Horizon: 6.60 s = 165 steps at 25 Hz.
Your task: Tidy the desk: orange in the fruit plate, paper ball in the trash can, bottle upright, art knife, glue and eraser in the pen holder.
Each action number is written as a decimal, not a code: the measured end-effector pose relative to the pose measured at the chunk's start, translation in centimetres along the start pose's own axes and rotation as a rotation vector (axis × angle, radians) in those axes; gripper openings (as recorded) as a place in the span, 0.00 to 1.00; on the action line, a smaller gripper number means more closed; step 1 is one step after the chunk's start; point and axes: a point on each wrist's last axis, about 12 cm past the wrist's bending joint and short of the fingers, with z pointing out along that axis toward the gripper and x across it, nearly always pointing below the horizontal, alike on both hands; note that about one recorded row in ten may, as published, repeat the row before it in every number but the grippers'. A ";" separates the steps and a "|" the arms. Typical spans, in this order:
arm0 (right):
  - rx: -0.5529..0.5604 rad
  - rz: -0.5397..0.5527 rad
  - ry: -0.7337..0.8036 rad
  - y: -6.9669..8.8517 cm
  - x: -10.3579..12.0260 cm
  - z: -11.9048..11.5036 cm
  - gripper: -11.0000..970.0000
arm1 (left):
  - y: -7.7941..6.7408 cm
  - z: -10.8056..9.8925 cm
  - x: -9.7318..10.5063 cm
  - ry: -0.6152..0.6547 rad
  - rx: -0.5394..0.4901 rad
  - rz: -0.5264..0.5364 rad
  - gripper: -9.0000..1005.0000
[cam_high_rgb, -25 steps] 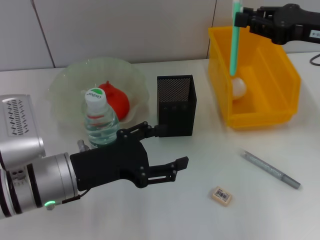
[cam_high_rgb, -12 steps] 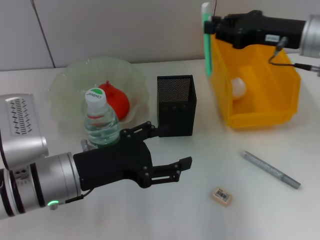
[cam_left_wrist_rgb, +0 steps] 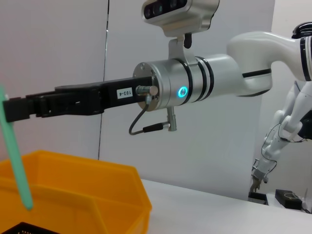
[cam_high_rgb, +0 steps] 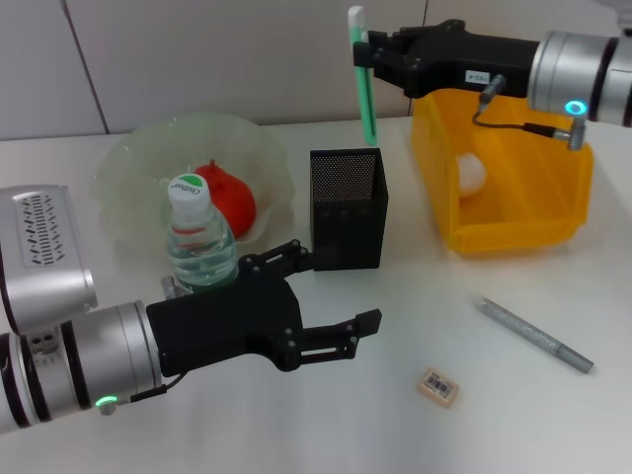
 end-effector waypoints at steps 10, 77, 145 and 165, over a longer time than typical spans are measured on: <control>0.005 0.030 0.008 0.8 1.4 1.2 0.22 | 0.0 0.0 0.0 -0.001 -0.001 -0.002 0.87; 0.120 0.136 0.581 6.0 1.7 -12.1 0.69 | 0.2 -7.1 1.1 -0.070 0.026 -0.030 0.87; -0.054 0.017 1.260 11.7 2.1 2.5 0.60 | -0.7 -6.7 1.7 -0.068 0.088 0.035 0.87; -0.021 -0.013 1.290 11.6 3.1 3.1 0.54 | -0.8 -6.6 1.7 -0.071 0.089 0.033 0.87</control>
